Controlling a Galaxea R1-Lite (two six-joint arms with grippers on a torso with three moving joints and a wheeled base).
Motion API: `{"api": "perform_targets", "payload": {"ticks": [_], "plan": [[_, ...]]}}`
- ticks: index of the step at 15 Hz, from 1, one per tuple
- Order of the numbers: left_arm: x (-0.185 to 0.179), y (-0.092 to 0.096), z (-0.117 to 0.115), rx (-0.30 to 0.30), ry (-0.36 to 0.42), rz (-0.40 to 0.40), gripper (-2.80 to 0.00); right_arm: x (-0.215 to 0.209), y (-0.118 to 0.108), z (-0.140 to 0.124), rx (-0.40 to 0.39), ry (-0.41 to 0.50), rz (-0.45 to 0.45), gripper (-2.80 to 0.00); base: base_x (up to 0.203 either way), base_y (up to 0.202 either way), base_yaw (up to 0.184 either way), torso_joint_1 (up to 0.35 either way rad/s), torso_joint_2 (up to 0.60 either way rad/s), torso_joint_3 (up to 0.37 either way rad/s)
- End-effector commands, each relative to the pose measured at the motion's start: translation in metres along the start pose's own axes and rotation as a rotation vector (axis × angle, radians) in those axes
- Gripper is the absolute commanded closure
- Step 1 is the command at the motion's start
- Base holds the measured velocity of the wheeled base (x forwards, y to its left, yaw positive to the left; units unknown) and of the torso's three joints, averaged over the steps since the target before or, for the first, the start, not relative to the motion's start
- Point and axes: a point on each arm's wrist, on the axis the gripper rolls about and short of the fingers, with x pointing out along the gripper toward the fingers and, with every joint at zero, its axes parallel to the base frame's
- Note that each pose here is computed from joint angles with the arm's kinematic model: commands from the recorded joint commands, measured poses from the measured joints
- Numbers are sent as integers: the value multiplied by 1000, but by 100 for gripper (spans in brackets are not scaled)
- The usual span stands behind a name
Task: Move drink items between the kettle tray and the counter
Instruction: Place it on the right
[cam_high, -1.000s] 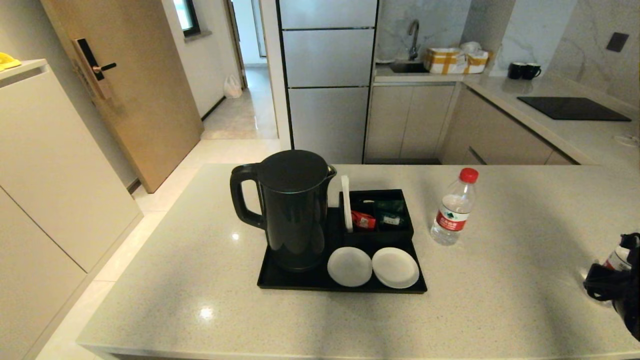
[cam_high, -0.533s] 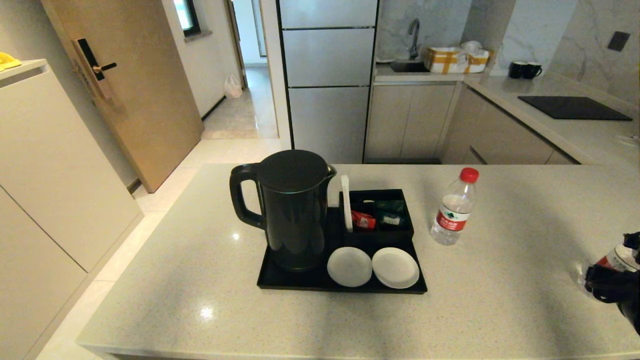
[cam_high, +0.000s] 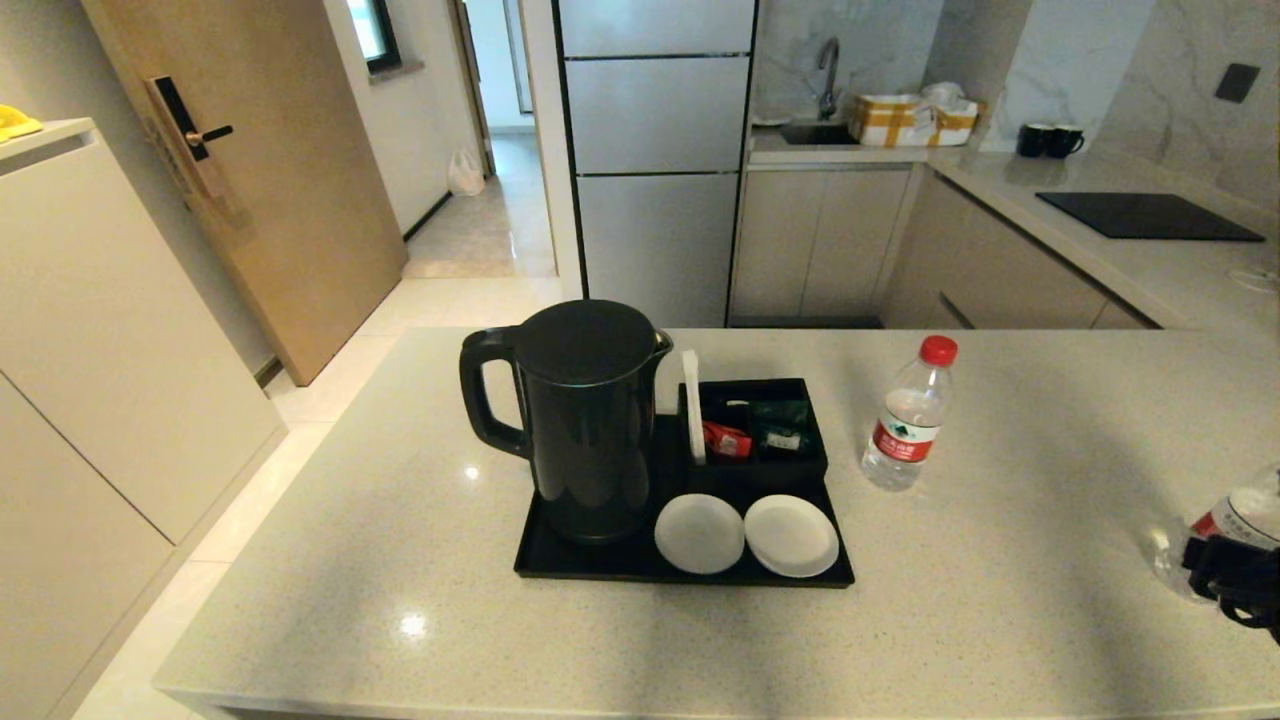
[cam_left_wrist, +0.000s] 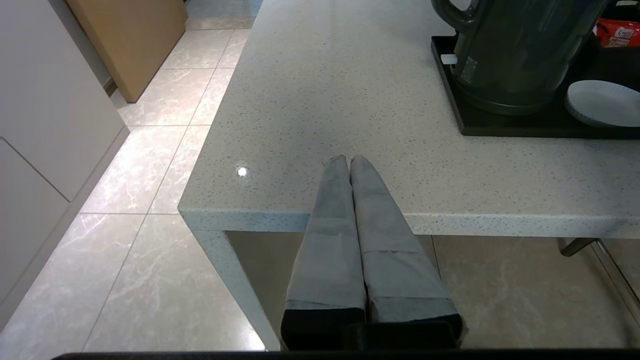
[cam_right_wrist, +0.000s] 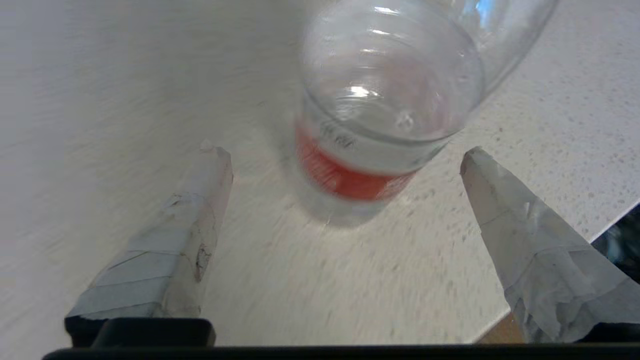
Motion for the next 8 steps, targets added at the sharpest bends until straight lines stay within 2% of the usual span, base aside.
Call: {"api": "perform_targets", "payload": {"ticks": [1, 6, 8], "plan": [[0, 0, 0, 0, 3, 0, 0, -24, -4, 11, 0, -67, 35, -280, 0, 0, 0, 0, 0, 0], [0, 0, 0, 0, 3, 0, 0, -42, -6, 24, -58, -156, 68, -280, 0, 0, 0, 0, 0, 0], [0, 0, 0, 0, 3, 0, 0, -45, -6, 44, -92, -264, 76, -280, 0, 0, 0, 0, 0, 0]]}}
